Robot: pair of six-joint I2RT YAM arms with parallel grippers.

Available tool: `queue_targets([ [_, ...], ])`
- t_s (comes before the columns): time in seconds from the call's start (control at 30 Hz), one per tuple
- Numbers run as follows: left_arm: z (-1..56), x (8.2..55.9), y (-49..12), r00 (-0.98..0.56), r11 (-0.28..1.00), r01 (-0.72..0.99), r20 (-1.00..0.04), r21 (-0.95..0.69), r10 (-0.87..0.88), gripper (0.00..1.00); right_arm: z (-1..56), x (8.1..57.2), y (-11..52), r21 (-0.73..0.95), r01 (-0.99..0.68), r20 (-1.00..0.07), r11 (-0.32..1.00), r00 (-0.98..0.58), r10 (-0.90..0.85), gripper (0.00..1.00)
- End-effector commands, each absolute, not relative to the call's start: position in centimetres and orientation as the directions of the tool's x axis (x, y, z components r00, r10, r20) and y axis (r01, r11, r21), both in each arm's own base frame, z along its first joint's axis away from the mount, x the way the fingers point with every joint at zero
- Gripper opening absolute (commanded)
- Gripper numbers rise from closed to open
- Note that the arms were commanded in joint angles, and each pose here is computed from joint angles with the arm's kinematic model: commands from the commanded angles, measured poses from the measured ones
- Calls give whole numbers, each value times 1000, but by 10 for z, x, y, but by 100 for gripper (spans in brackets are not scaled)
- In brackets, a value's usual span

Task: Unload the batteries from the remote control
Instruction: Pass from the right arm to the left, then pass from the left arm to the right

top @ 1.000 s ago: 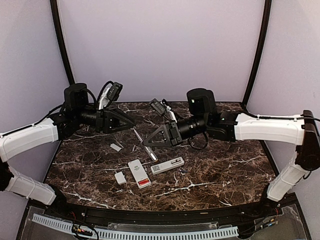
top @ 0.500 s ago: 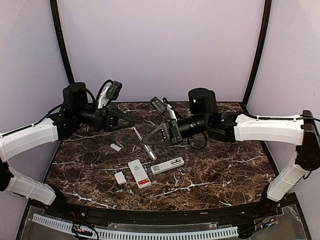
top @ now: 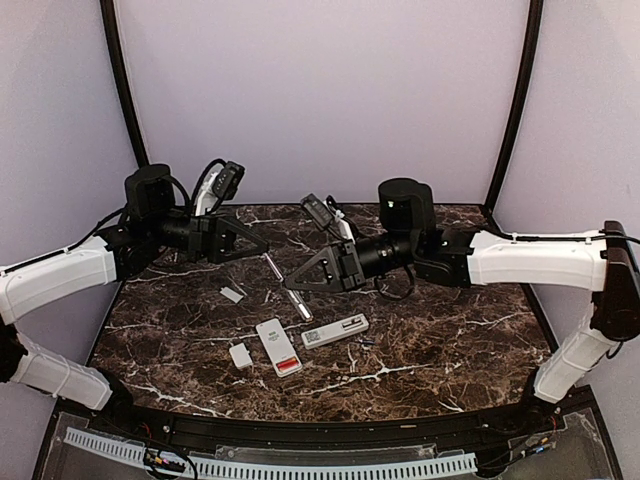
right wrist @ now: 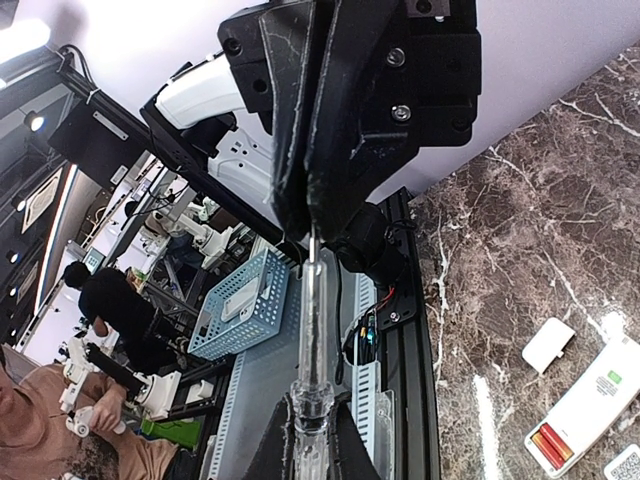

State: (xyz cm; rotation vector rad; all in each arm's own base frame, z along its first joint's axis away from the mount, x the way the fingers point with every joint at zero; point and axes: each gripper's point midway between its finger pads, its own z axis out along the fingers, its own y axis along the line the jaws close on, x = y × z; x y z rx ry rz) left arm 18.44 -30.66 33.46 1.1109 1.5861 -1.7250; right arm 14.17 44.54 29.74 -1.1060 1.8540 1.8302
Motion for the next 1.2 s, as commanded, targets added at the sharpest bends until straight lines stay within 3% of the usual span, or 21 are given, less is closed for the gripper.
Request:
queue_targets([
  [0.0, 341, 175, -305, -486, -201, 840, -863, -504, 135, 0, 295, 152, 441, 710, -699, -693, -82, -673, -261, 0],
  [0.1, 342, 176, -305, -485, -196, 843, -866, -500, 126, 0, 297, 155, 438, 709, -701, -695, -73, -677, -242, 7],
  [0.37, 337, 191, -309, -530, -123, 834, -843, -538, 92, 0, 294, 163, 433, 713, -699, -690, -42, -691, -213, 38],
  [0.53, 320, 225, -309, -583, 53, 813, -810, -580, 64, 0, 292, 178, 425, 697, -716, -707, 41, -695, -129, 67],
  [0.6, 315, 240, -303, -611, 121, 788, -791, -603, 33, 0, 290, 188, 421, 686, -718, -715, 114, -695, -73, 73],
  [0.7, 312, 266, -284, -652, 193, 735, -756, -650, -58, 0, 292, 197, 417, 677, -712, -728, 184, -684, 31, 76],
  [0.83, 316, 284, -264, -672, 187, 696, -721, -693, -168, 0, 291, 199, 423, 682, -695, -729, 229, -671, 133, 76],
  [1.17, 324, 279, -260, -645, 158, 726, -742, -670, -184, 0, 281, 206, 445, 721, -641, -693, 263, -678, 246, 71],
])
